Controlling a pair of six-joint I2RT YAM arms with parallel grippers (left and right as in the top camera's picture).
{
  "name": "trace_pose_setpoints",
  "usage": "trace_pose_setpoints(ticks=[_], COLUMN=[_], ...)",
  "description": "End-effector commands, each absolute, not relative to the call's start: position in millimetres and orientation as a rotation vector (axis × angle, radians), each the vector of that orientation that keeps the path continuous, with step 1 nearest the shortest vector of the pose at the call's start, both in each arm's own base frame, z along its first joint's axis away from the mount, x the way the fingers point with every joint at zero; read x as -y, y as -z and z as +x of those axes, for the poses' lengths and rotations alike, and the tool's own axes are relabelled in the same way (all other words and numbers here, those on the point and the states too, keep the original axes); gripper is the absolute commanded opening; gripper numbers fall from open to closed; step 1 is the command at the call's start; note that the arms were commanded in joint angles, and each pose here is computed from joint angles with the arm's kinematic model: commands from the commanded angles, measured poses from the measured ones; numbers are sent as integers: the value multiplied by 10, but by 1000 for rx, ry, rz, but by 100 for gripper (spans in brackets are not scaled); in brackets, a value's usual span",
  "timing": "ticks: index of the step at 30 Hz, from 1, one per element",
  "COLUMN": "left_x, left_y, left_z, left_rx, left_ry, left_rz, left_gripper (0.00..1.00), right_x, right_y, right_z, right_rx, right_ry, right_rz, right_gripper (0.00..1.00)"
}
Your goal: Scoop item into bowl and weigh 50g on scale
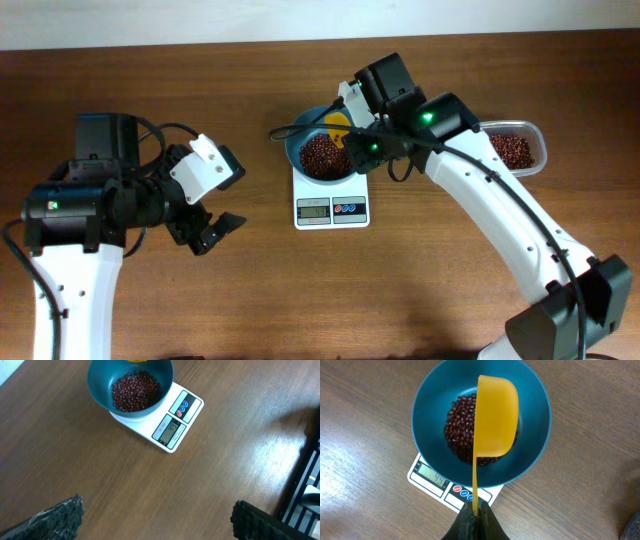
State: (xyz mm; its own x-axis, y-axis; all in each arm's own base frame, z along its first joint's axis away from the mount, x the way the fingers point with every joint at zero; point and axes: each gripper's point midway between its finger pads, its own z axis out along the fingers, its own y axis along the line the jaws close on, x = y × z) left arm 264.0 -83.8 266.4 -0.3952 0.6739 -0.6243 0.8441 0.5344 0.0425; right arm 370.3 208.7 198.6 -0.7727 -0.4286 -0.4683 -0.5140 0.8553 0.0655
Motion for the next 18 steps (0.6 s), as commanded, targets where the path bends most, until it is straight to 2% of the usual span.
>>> trace_pose_setpoints(ticks=[1, 13, 15, 18], left_x=[850, 850, 850, 850], left_y=[-2706, -2706, -2706, -2706], left_z=[2640, 2640, 2640, 2640], left_rx=[-2161, -2161, -2161, -2161], left_ry=[383, 383, 383, 383], left_rz=[1230, 1230, 1230, 1230], left_gripper=[99, 99, 99, 99], right_x=[-2167, -2199, -2074, -2103], right_y=[-2062, -2104, -1999, -2006], right_z=[3719, 3795, 3904, 3951], right_rx=[-2561, -2528, -2548, -2526], right_ry=[-287, -287, -164, -145], right_rz=[-698, -679, -629, -628], right_gripper=[4, 4, 4, 4])
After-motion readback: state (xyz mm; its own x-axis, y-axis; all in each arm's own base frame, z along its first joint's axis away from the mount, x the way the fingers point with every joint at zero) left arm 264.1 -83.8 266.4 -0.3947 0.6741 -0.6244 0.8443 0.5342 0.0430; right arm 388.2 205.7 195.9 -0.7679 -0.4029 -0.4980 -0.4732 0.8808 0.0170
